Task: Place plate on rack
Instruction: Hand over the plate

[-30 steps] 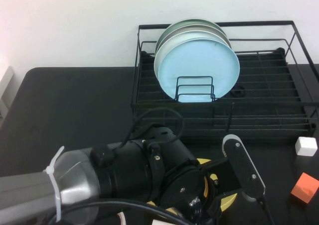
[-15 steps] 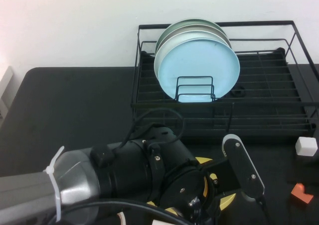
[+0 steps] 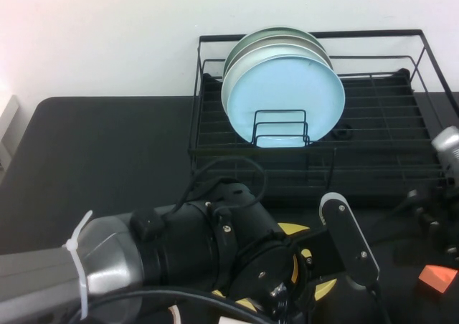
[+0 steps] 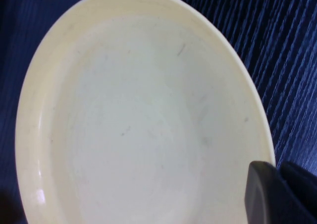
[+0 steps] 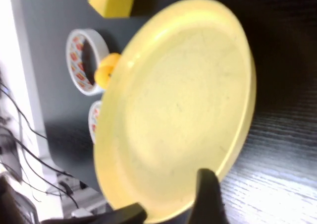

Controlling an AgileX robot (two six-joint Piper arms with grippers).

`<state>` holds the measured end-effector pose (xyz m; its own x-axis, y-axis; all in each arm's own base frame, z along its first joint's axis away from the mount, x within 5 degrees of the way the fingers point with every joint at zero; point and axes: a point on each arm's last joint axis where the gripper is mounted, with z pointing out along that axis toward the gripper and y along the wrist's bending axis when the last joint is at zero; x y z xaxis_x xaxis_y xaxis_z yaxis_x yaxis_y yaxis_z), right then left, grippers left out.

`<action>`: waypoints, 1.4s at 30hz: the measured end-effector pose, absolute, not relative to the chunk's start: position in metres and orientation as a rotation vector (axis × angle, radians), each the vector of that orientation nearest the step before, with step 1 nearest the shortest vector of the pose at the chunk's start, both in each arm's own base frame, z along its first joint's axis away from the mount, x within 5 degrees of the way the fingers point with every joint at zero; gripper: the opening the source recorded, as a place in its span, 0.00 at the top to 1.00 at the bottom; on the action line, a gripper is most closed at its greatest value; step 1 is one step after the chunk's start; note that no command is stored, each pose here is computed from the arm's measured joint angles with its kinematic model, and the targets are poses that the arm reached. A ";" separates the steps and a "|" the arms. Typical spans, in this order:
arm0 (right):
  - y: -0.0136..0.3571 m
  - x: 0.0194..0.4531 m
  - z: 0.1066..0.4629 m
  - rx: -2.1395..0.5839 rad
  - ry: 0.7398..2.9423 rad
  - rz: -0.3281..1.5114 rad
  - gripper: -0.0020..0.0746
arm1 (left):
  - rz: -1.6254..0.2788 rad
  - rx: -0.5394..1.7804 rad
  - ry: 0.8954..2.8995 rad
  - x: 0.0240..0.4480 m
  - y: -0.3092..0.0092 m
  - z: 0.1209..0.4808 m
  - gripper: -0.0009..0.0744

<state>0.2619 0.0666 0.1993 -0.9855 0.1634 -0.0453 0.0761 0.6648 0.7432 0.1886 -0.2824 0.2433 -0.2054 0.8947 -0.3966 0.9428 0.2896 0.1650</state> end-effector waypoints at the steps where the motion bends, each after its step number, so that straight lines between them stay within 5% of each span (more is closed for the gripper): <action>1: 0.071 0.264 0.194 0.195 2.782 1.228 0.35 | -0.157 1.647 2.150 0.189 -0.282 0.243 0.98; 18: 0.113 0.283 0.133 0.315 2.783 1.411 0.37 | -0.156 1.644 2.151 0.189 -0.282 0.243 0.98; 22: 0.117 0.284 0.126 0.298 2.787 1.419 0.49 | -0.156 1.644 2.151 0.189 -0.282 0.243 0.98; 28: 0.125 0.285 0.122 0.273 2.749 1.459 0.82 | -0.154 1.646 2.154 0.189 -0.282 0.243 0.98; 31: 0.128 0.287 0.123 0.260 2.722 1.475 0.86 | -0.161 1.635 2.163 0.188 -0.282 0.243 0.98; 34: 0.128 0.288 0.123 0.260 2.715 1.478 0.86 | -0.169 1.600 2.190 0.188 -0.282 0.243 0.86; 39: 0.128 0.288 0.126 0.172 2.688 1.466 0.86 | -0.222 1.441 2.313 0.187 -0.281 0.249 0.50; 42: 0.127 0.288 0.140 0.070 2.627 1.420 0.86 | -0.290 1.306 2.362 0.183 -0.278 0.267 0.44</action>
<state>0.2881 0.1273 0.1402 -0.9870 0.1138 -0.1132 -0.0324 0.5494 0.8349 0.1835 -0.2780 0.2666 -0.4682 0.7555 -0.4582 0.8440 0.5359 0.0213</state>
